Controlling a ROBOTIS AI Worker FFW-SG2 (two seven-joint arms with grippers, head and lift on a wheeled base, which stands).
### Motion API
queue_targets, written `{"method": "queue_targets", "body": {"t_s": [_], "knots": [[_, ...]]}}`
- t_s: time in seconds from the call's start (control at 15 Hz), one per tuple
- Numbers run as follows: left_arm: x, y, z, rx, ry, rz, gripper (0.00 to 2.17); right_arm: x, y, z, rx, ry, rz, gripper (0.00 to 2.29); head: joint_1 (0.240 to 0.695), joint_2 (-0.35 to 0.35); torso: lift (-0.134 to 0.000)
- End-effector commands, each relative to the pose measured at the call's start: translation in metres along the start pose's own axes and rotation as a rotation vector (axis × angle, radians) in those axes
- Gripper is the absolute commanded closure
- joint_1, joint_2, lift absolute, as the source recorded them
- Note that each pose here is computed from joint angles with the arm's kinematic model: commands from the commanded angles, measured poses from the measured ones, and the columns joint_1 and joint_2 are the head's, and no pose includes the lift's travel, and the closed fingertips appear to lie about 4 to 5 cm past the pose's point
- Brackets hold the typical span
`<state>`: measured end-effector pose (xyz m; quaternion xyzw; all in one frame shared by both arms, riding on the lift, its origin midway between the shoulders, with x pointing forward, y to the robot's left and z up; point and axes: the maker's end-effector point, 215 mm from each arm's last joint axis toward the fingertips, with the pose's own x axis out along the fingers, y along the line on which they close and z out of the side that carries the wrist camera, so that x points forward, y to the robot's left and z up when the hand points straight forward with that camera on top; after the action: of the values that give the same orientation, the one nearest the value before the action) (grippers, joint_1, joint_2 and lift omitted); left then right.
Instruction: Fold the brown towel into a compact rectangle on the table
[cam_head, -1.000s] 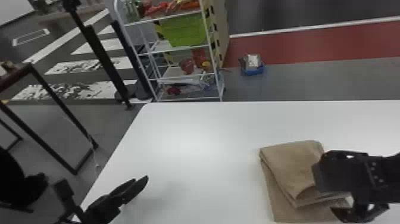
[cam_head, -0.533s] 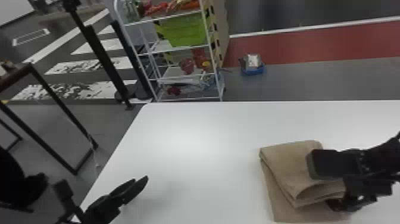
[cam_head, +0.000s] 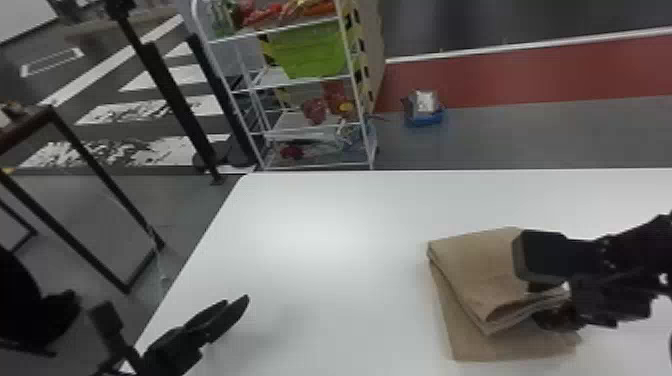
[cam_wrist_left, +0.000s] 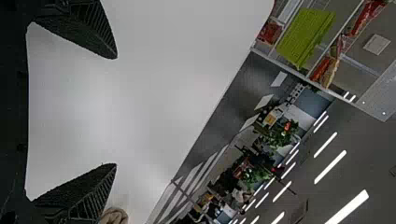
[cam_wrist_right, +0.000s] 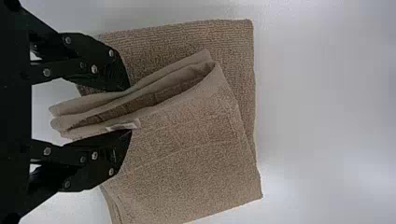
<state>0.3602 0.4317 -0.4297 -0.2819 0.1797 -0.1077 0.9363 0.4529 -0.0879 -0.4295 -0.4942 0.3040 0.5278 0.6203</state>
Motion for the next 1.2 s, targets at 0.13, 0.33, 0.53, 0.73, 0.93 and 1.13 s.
{"method": "queue_targets", "body": {"t_s": [0.13, 0.33, 0.53, 0.73, 0.93, 1.13], "knots": [[0.001, -0.001, -0.001, -0.002, -0.001, -0.002, 0.05, -0.007, -0.009, 0.007, 0.051, -0.029, 0.006, 0.81, 0.695, 0.35, -0.124], [0.001, -0.002, -0.002, -0.002, 0.0, -0.003, 0.05, -0.004, -0.007, 0.007, 0.057, -0.03, 0.015, 1.19, 0.695, 0.35, -0.124], [0.007, -0.02, -0.009, 0.005, 0.024, -0.078, 0.05, 0.002, -0.001, 0.009, 0.046, -0.035, 0.031, 1.42, 0.695, 0.35, -0.124], [0.023, -0.052, -0.019, 0.08, 0.05, -0.18, 0.05, -0.02, -0.026, 0.016, 0.124, -0.12, -0.008, 1.44, 0.695, 0.35, -0.124], [0.047, -0.086, -0.032, 0.106, 0.086, -0.251, 0.05, -0.05, -0.065, 0.022, 0.151, -0.169, -0.09, 1.44, 0.695, 0.35, -0.124], [0.083, -0.124, -0.062, 0.102, 0.168, -0.267, 0.05, -0.07, -0.09, 0.033, 0.164, -0.216, -0.136, 1.44, 0.695, 0.31, -0.124]]}}
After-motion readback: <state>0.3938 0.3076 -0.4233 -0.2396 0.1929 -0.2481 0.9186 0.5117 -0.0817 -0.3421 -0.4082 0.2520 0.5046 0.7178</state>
